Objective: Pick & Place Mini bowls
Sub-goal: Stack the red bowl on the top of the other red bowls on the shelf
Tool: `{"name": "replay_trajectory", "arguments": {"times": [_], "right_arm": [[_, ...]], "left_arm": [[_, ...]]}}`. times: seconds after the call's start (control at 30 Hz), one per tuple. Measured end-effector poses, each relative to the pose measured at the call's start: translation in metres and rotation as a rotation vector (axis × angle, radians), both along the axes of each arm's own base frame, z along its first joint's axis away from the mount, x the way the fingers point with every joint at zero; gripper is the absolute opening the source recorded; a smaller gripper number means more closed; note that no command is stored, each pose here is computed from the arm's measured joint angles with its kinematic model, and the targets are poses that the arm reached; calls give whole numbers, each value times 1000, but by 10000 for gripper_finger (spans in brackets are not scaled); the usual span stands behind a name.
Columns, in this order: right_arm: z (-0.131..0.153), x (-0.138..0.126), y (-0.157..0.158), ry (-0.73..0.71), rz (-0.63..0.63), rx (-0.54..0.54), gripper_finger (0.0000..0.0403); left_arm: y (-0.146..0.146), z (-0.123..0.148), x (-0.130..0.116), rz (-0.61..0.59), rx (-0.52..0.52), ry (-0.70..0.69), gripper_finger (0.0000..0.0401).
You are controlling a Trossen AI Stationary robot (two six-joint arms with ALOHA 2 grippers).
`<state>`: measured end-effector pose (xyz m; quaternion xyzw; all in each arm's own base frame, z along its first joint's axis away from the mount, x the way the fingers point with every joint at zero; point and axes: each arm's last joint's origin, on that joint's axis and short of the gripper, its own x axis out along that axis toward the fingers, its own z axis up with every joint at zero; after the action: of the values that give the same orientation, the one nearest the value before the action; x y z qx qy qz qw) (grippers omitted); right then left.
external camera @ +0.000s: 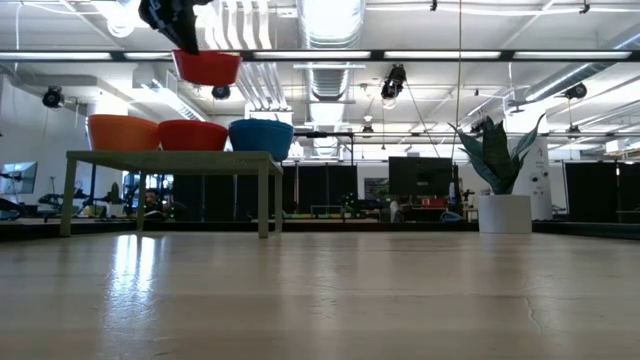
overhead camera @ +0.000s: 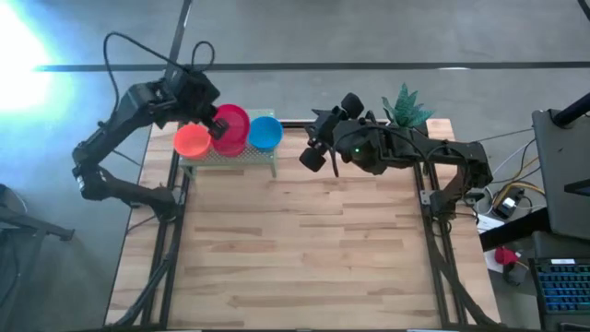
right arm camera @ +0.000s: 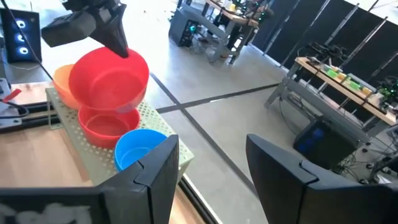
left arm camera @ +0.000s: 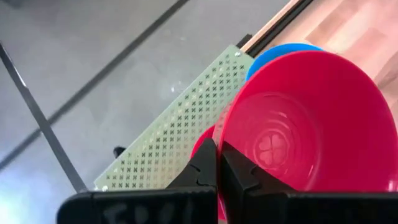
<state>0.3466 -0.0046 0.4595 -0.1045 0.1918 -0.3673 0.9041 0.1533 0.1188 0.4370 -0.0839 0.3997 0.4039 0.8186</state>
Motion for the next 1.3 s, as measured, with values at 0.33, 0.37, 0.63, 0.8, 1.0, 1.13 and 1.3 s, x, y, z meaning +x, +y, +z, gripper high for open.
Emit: {"name": "replay_trajectory", "arguments": {"times": [0.33, 0.37, 0.63, 0.8, 1.0, 1.13, 1.3], "right_arm": [[1, 0, 0, -10, 22, 15, 185], [1, 0, 0, -10, 22, 15, 185], [1, 0, 0, -10, 22, 16, 185], [1, 0, 0, -10, 22, 15, 185], [1, 0, 0, -13, 21, 18, 185], [1, 0, 0, -13, 20, 18, 185], [1, 0, 0, -14, 18, 17, 185]], "left_arm": [[23, -24, -14, 26, -141, 4, 0], [25, -27, -14, 30, -148, 7, 0], [37, -55, -14, 42, -213, 31, 0], [41, -66, -10, 33, -221, 18, 0], [41, -70, -10, 27, -233, 28, 0], [41, -70, -10, 29, -233, 26, 0], [41, -70, -10, 41, -245, 13, 0]]}}
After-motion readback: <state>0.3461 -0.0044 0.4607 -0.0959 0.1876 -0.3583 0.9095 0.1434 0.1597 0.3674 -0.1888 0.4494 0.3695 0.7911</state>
